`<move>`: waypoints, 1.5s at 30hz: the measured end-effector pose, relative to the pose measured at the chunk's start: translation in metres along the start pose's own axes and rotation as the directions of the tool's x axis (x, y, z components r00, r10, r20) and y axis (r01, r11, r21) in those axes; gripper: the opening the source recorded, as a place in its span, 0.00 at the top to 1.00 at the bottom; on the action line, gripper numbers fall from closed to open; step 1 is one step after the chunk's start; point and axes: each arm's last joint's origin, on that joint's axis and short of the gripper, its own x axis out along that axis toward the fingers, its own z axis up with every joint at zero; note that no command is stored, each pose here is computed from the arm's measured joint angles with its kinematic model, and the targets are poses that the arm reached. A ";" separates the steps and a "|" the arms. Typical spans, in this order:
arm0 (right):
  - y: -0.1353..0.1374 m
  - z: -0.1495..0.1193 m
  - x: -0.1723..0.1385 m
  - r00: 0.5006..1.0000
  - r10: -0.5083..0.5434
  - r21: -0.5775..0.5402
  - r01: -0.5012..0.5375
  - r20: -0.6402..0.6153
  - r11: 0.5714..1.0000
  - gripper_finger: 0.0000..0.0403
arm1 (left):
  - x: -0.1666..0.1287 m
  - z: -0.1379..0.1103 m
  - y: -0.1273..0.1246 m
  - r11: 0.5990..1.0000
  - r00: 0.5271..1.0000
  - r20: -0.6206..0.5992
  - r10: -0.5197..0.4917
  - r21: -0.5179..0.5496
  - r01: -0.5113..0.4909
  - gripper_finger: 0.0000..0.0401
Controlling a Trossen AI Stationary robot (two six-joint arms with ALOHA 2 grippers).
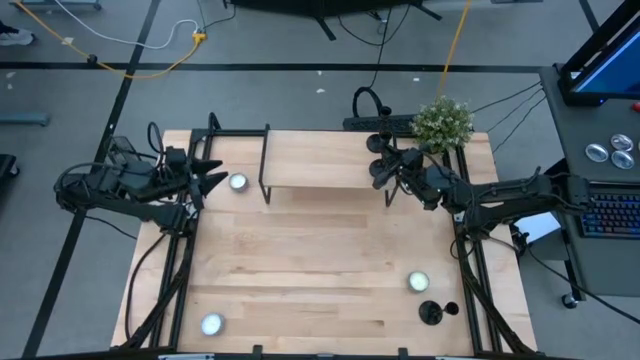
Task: Pick & Place candle stick holders
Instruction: Put the left black candle holder on the shelf, then put the black candle holder on the shelf
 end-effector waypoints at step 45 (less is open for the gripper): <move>-0.002 0.000 0.002 1.000 -0.009 0.097 0.008 0.001 0.995 0.59 | 0.000 0.000 0.000 1.000 1.000 -0.002 -0.002 0.006 0.002 0.43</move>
